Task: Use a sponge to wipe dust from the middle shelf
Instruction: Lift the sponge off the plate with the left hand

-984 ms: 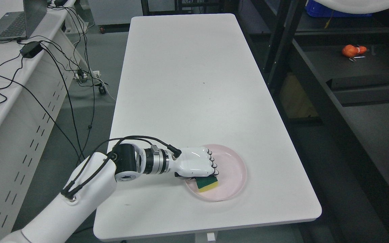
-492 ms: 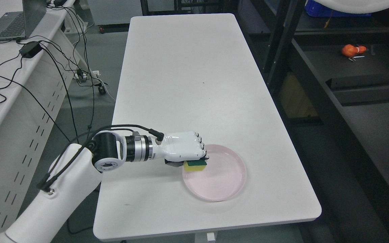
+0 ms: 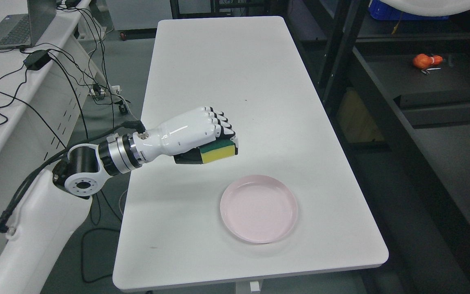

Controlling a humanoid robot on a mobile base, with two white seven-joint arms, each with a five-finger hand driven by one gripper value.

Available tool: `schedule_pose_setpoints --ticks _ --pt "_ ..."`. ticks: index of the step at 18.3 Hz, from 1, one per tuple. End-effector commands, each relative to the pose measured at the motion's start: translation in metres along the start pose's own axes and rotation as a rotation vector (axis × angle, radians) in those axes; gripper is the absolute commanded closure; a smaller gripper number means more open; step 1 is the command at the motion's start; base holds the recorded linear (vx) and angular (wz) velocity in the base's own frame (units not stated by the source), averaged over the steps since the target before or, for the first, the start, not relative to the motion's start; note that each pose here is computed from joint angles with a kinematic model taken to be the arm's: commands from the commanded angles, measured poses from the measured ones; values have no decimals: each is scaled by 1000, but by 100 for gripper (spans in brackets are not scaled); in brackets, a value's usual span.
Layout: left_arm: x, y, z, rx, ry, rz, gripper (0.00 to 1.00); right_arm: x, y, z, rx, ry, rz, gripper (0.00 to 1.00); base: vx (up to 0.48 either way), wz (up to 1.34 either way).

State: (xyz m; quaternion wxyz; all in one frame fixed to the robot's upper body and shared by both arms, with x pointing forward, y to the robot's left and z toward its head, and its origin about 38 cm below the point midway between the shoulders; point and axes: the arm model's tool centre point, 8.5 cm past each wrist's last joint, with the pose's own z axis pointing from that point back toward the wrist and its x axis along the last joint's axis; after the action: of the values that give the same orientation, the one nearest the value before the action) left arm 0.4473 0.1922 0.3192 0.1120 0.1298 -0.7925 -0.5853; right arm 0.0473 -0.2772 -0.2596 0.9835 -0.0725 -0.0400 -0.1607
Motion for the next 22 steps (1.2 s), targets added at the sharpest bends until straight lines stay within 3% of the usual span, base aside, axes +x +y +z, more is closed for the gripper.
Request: schedule_pose_setpoints --ticks 1,6,22 --pt "-2 74 81 403 83 18 100 2 -10 -1 -14 50 3 0 0 0" --pt "4 72 106 481 118 29 100 2 -10 -1 -14 50 3 0 0 0" --pt "13 65 106 512 95 67 100 2 -10 -1 -14 50 3 0 -63 -58"
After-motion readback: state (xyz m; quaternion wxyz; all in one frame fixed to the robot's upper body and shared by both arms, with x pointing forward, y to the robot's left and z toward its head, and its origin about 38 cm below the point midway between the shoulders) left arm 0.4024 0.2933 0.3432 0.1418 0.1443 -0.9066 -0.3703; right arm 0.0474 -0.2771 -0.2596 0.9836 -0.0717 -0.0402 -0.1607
